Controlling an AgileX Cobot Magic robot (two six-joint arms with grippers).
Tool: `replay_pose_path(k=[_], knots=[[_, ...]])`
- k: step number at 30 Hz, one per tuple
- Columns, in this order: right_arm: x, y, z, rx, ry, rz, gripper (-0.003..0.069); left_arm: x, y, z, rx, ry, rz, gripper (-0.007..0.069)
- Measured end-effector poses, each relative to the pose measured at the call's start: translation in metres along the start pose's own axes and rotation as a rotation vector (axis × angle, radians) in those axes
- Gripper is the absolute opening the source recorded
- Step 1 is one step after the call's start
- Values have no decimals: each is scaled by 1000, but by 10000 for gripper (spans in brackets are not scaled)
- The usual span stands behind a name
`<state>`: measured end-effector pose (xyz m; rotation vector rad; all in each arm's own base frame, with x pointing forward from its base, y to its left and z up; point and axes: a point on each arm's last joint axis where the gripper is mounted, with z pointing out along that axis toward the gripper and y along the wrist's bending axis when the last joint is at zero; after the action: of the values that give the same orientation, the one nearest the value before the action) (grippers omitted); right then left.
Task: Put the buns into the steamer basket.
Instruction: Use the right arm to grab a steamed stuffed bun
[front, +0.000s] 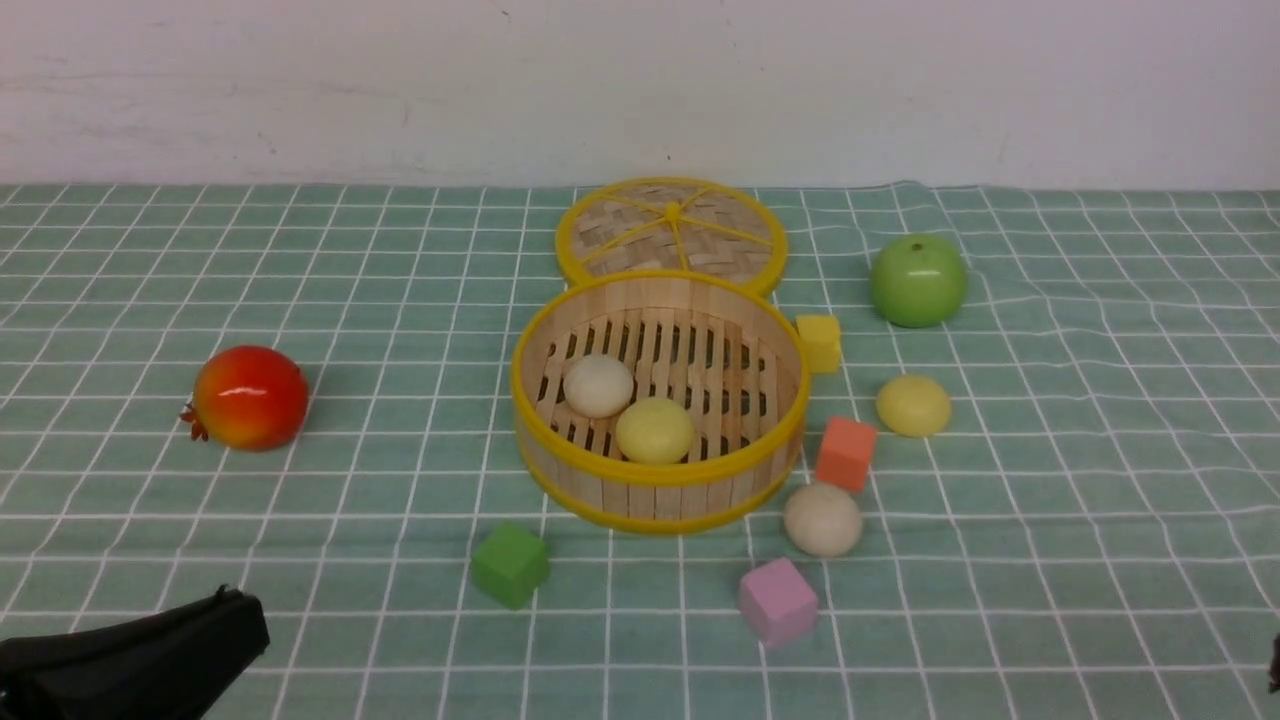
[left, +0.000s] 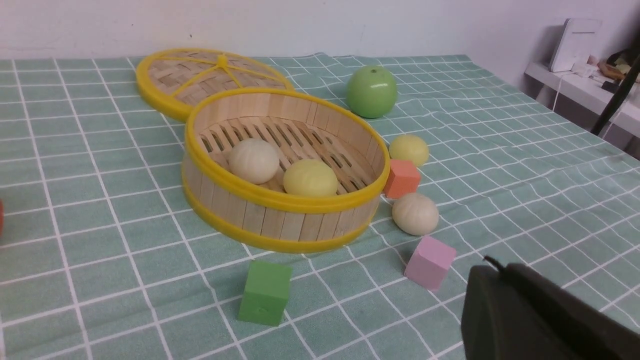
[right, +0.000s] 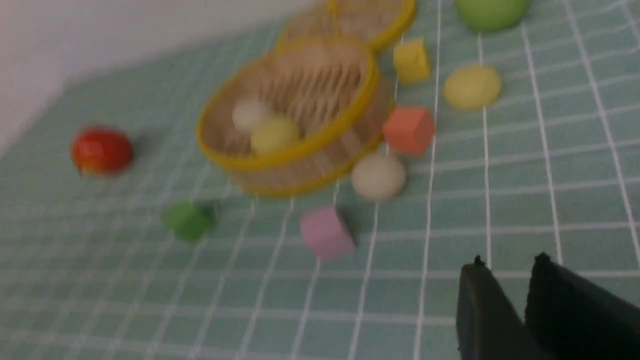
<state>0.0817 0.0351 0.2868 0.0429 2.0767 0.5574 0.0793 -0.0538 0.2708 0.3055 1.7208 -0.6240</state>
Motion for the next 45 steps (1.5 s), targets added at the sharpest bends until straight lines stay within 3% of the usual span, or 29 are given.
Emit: replay_pose_path(k=[3, 8, 14, 24, 30, 38, 45], knots=[[-33, 10, 25, 46, 252, -138, 77, 0, 0, 0, 0, 1, 0, -14], [-63, 8, 99, 100, 550, -150, 22, 0, 0, 0, 0, 4, 0, -13], [-73, 20, 193, 57, 769, -231, 16, 0, 0, 0, 0, 5, 0, -12], [-76, 45, 291, 36, 849, -329, 52, 0, 0, 0, 0, 5, 0, -6], [-78, 39, 312, 98, 778, -325, 130, 0, 0, 0, 0, 5, 0, -2], [-71, 34, 329, 103, 746, -313, 273, 0, 0, 0, 0, 5, 0, 4], [-59, 28, 342, 110, 755, -306, 291, 0, 0, 0, 0, 5, 0, 9]])
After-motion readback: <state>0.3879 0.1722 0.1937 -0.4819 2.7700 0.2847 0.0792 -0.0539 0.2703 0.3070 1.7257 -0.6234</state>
